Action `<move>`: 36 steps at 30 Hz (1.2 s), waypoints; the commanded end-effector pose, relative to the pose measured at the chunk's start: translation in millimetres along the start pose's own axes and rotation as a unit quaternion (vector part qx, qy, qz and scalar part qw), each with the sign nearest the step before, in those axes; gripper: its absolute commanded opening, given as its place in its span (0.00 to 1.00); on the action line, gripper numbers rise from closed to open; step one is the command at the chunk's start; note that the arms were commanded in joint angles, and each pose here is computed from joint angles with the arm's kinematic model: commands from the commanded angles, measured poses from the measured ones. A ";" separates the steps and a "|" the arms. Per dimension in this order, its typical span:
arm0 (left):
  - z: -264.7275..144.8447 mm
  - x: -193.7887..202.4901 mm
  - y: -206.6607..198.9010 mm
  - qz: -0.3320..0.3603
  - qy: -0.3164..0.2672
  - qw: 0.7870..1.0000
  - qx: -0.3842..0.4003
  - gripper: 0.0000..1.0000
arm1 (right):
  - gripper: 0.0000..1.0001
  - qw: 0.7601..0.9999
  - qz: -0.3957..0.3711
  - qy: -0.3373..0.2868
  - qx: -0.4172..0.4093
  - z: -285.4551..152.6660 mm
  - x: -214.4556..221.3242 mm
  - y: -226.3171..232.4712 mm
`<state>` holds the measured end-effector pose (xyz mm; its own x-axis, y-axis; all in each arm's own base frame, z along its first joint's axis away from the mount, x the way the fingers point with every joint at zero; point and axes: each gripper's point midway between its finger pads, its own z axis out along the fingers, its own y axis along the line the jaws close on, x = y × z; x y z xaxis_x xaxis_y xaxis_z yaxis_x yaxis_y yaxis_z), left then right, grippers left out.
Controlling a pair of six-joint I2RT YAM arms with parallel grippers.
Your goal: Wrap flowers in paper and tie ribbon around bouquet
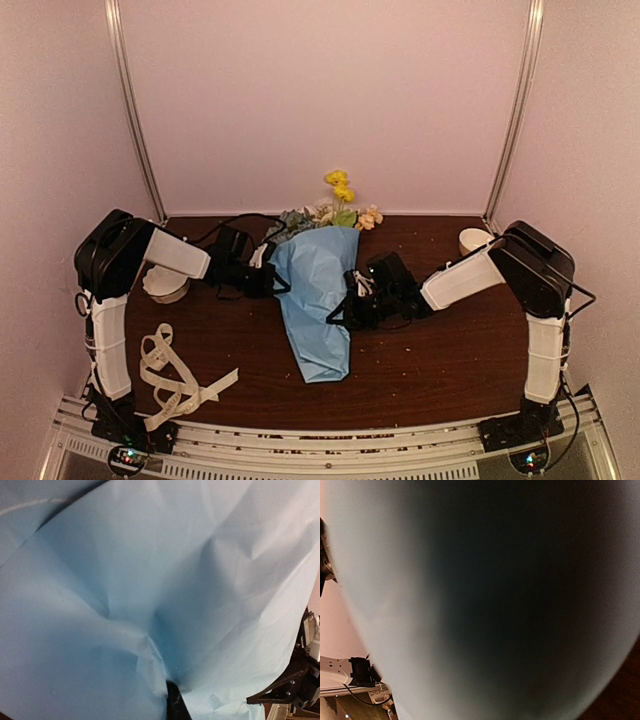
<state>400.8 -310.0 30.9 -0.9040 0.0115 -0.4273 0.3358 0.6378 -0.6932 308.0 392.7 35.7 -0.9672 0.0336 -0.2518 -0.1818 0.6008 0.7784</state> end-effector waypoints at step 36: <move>-143.1 258.3 -5.2 0.135 0.307 0.892 -0.303 0.71 | 0.00 0.998 -0.056 -0.020 0.022 -20.1 -6.2 17.8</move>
<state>137.7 -207.1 18.4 -0.8741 0.4776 -0.0889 0.4853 0.8503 -0.2037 303.9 384.5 39.9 -0.9595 0.0078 -0.2817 -0.2112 0.6420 0.7370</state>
